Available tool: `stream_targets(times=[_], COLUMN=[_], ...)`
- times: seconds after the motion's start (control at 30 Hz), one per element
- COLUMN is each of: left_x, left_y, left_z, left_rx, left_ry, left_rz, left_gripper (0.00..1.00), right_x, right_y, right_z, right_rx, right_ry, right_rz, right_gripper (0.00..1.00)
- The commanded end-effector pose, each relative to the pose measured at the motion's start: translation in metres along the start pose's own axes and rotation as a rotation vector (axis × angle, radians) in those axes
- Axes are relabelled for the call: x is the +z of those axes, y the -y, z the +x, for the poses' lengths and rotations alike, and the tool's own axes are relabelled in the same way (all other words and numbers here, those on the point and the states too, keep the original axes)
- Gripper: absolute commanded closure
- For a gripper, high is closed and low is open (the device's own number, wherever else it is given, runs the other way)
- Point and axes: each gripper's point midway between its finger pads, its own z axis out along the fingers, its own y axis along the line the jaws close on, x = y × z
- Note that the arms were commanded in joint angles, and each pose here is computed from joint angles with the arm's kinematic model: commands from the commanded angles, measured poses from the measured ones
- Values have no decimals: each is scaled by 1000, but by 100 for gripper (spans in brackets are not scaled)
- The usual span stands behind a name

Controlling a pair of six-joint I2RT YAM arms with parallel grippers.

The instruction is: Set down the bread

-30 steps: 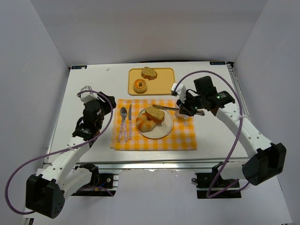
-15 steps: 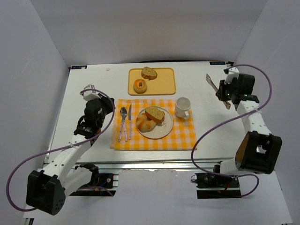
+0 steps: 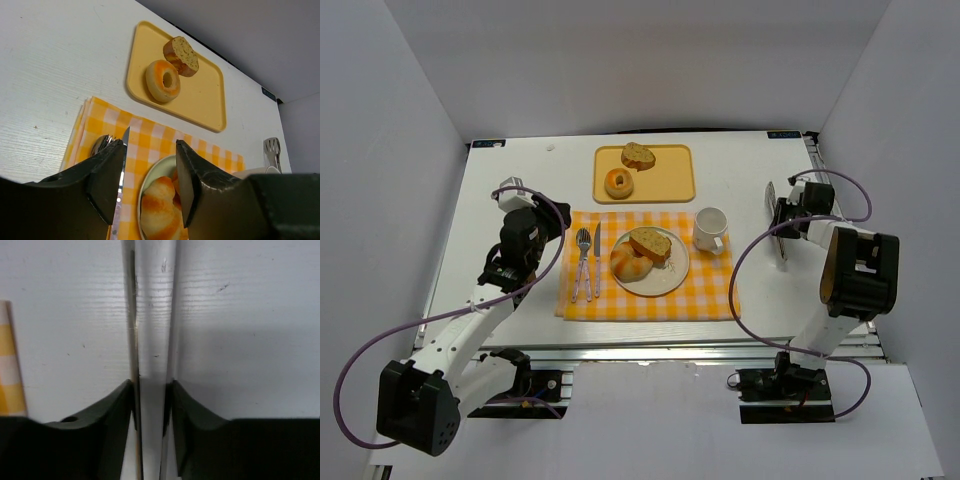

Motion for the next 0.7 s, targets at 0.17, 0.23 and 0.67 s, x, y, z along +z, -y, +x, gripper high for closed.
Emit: stream_targets(times=[0.17,0.23,0.67], left_x=[0,1,4], left_y=[7,7,7], left_z=[-16,-16,-14], left_rx=[-5,-2,7], left_ry=[41,39,31], left_rz=[6,5,6], left_gripper=[41,41,41], right_x=[-6,-16,-113], right_y=[5,5,-47], right_z=[5,-9,-158], right_rx=[-90,-117,-326], right_ry=[-65,-35,297], right_rz=[-11,-8,-124], right_gripper=[26,11,11])
